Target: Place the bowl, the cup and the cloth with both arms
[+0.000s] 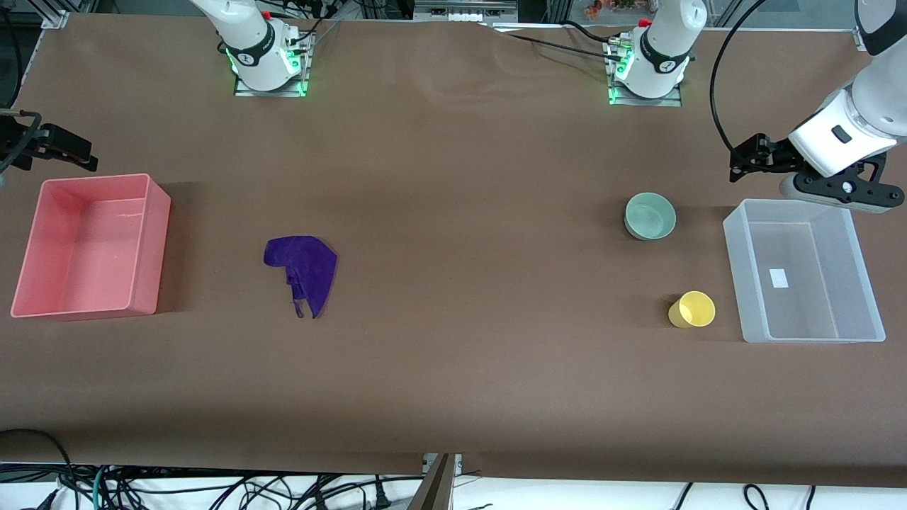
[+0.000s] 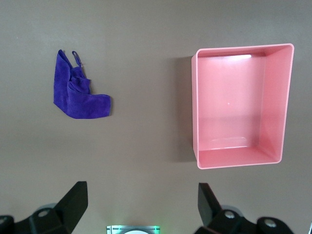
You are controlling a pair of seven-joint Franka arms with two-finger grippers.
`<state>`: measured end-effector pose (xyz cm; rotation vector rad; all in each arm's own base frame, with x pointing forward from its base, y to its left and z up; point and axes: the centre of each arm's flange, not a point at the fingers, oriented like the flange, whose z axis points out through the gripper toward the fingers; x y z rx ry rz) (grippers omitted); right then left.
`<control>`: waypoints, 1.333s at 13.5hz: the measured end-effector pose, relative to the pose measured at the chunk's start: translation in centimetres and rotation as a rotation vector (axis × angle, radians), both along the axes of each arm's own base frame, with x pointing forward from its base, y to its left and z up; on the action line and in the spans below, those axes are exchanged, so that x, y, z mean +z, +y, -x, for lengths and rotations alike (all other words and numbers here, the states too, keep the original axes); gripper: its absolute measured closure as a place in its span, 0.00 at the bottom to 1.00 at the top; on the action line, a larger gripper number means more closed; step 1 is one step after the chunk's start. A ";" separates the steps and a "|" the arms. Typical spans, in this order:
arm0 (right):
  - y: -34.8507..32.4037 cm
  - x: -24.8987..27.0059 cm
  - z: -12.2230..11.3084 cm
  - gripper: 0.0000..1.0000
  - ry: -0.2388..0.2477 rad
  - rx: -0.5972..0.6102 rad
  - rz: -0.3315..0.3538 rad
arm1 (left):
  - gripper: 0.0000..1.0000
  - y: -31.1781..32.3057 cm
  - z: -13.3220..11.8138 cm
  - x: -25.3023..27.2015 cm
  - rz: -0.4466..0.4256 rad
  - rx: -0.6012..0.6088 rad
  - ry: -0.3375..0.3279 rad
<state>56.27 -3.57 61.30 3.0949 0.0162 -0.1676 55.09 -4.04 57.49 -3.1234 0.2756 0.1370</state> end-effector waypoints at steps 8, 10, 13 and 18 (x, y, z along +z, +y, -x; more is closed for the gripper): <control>-0.1 0.0 0.0 0.00 0.000 0.000 0.000 | 0.00 0.0 0.2 -0.1 -0.001 0.000 0.017; -0.1 0.0 0.0 0.00 0.000 -0.001 0.000 | 0.00 0.0 0.2 -0.1 -0.001 0.000 0.018; -0.1 -0.3 -0.2 0.00 0.006 -0.001 0.000 | 0.00 0.0 0.2 -0.1 -0.001 0.000 0.018; 0.0 -0.6 -0.3 0.00 0.009 0.000 -0.001 | 0.00 0.0 0.2 -0.1 -0.001 0.000 0.019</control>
